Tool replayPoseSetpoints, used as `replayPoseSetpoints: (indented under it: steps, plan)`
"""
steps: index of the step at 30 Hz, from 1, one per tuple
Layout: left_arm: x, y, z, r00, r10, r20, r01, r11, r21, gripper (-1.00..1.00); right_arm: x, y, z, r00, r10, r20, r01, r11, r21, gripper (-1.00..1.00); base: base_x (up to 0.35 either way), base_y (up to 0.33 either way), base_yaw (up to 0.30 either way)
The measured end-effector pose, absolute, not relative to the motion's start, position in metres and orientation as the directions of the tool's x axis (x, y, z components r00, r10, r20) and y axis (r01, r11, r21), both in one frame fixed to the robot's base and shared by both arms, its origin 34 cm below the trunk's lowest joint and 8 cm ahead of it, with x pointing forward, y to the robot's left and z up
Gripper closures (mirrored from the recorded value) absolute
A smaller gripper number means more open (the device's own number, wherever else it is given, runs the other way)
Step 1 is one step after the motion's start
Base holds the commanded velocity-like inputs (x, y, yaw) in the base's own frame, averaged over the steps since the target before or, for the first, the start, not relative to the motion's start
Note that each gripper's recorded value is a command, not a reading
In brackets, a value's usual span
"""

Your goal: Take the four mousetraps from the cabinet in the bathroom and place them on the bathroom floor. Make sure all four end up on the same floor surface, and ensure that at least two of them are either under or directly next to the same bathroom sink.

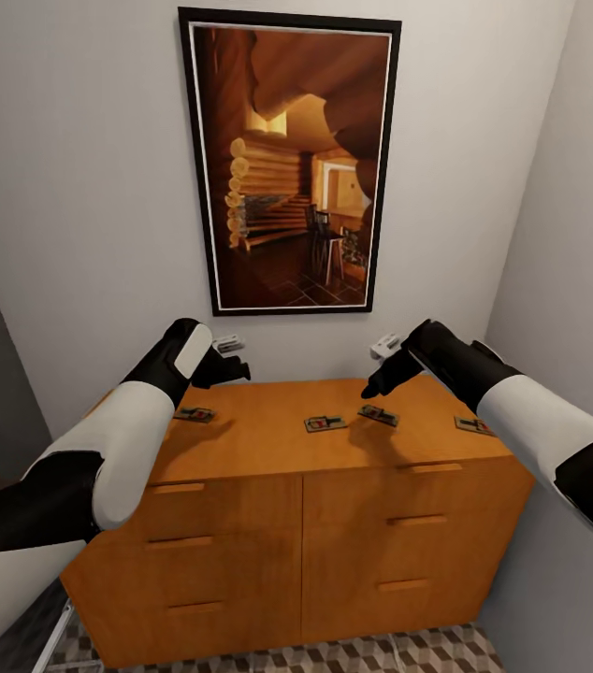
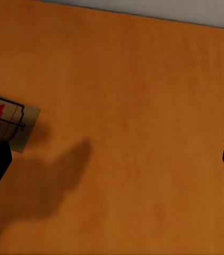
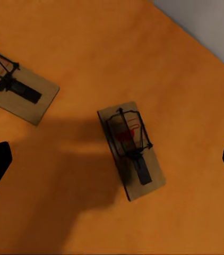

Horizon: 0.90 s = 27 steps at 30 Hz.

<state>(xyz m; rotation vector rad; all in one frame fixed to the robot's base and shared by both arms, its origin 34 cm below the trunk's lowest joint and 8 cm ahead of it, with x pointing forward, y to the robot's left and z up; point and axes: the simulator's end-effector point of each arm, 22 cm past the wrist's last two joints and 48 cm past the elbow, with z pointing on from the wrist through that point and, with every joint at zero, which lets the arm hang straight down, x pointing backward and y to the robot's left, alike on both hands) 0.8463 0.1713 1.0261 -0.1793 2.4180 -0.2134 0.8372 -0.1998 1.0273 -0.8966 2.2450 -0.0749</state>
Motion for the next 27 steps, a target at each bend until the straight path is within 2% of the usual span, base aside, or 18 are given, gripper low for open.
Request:
replayPoseSetpoints:
  steps: [4, 16, 27]
  plan:
    - [0.845, 0.171, 1.023, -0.753, -0.185, -0.631, -0.072, 0.977, -0.201, -1.00, 0.828, -0.183, 1.021, -0.462, -0.657, -0.596, -0.659, 0.704, -0.265, -1.00, 0.000, 0.000, 0.000]
    - [0.845, 0.171, 1.022, -0.754, -0.185, -0.630, -0.073, 0.977, -0.200, -1.00, 0.824, -0.182, 1.014, -0.455, -0.674, -0.582, -0.683, 0.684, -0.258, -1.00, 0.008, 0.000, 0.000]
    - [0.842, 0.171, 1.012, -0.771, -0.180, -0.611, -0.075, 0.978, -0.193, -1.00, 0.820, -0.173, 1.014, -0.412, -0.687, -0.599, -0.725, 0.645, -0.241, -1.00, 0.213, -0.033, 0.000]
